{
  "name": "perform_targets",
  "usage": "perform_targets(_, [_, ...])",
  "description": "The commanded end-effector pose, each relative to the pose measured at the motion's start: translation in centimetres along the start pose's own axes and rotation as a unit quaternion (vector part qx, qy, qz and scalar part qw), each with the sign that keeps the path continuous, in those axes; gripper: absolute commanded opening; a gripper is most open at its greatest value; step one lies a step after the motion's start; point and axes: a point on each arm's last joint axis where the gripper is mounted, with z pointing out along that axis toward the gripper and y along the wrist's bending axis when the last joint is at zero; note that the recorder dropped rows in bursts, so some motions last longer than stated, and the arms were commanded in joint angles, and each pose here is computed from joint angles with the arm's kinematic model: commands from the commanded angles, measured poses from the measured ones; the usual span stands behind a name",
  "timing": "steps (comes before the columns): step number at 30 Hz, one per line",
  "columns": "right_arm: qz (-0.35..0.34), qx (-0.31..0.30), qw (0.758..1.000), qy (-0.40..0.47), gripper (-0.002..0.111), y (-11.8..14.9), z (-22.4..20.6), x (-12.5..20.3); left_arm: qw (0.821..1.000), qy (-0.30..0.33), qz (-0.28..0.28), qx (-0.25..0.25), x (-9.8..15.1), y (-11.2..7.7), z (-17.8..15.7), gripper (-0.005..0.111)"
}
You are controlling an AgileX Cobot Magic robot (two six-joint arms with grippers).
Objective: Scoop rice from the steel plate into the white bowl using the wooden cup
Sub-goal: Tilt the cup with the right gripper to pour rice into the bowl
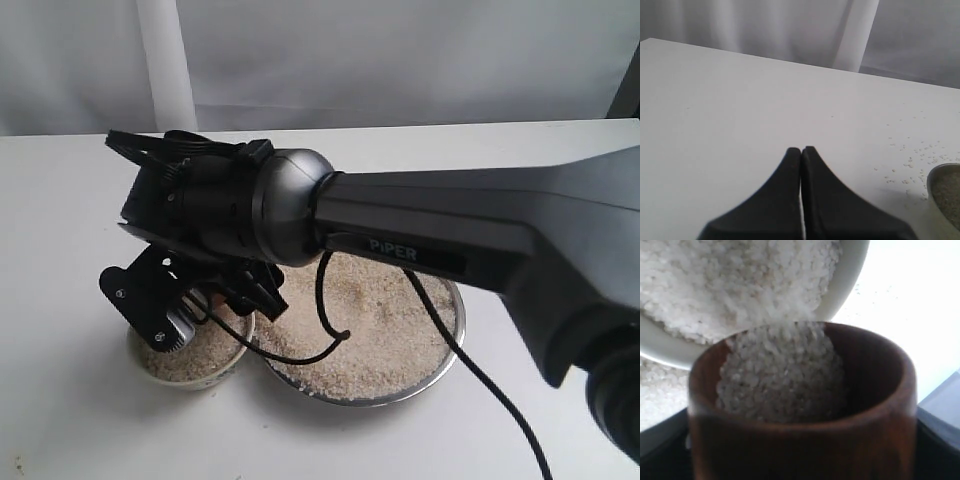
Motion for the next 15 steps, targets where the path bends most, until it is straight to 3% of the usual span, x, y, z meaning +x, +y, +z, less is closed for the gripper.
perform_targets(1, [-0.028,0.029,0.999,0.018,0.000,-0.6,-1.1,-0.4,1.000,-0.005,-0.004,0.002,-0.2,0.0,-0.1,0.000])
perform_targets(15, [-0.078,0.060,0.994,0.038,0.000,-0.8,-2.2,-2.3,1.000,-0.005,-0.004,0.002,-0.2,0.0,-0.1,0.000])
